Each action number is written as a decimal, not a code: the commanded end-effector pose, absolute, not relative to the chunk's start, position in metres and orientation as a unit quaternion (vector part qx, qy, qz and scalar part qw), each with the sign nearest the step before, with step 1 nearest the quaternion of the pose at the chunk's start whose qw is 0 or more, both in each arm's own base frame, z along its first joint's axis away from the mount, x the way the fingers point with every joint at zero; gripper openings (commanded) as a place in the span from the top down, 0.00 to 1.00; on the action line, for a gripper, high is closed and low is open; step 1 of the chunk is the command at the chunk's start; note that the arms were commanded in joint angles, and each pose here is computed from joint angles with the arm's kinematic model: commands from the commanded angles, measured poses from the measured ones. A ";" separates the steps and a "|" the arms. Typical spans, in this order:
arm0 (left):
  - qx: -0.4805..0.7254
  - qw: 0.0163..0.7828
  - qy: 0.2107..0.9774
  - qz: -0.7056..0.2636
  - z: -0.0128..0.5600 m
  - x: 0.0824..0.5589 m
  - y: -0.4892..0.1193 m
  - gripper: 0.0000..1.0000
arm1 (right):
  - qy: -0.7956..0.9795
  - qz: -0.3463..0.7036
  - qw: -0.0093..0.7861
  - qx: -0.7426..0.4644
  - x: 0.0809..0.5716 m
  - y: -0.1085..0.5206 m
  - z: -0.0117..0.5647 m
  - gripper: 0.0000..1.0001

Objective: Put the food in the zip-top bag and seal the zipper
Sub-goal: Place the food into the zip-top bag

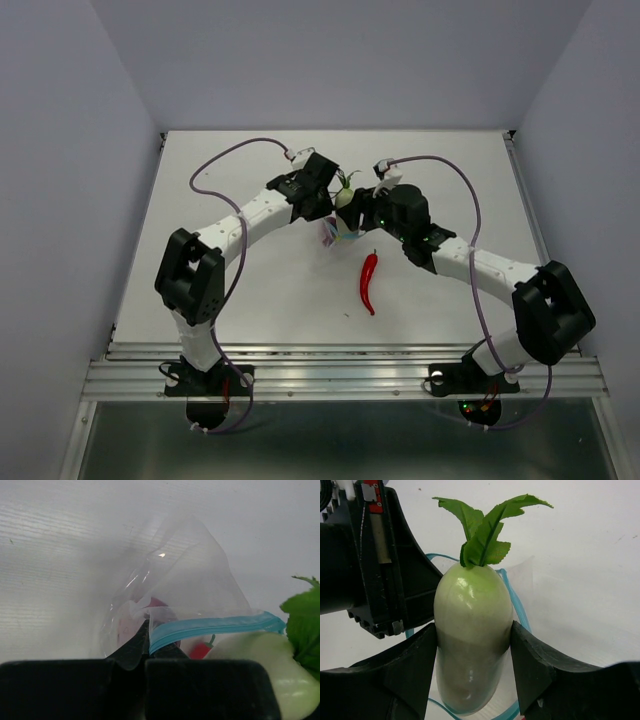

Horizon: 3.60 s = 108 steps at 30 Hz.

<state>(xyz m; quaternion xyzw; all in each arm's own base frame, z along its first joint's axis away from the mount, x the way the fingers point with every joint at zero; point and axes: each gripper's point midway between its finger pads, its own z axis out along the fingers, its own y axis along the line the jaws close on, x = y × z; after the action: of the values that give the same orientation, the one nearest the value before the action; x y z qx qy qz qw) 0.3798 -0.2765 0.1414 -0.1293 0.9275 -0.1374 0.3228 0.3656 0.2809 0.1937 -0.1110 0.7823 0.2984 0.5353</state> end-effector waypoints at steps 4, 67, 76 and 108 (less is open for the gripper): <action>-0.123 0.365 0.904 -0.184 0.183 0.381 -0.276 1.00 | 0.781 0.287 0.547 -0.092 0.375 0.284 0.197 0.41; -0.068 0.386 0.893 -0.221 0.195 0.378 -0.289 1.00 | 0.836 0.327 0.419 -0.138 0.368 0.329 0.173 0.99; -0.070 0.382 0.897 -0.212 0.187 0.378 -0.287 1.00 | 0.824 0.326 0.448 -0.118 0.359 0.317 0.190 0.84; -0.071 0.360 0.900 -0.236 0.186 0.371 -0.297 1.00 | 0.831 0.240 0.502 0.013 0.405 0.287 0.198 0.51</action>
<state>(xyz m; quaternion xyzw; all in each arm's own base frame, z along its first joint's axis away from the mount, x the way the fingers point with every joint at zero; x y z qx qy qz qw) 0.3718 -0.2946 0.1600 -0.0700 0.9149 -0.2094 0.3381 0.3858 0.2744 0.1720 -0.0026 0.8560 0.2215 0.4670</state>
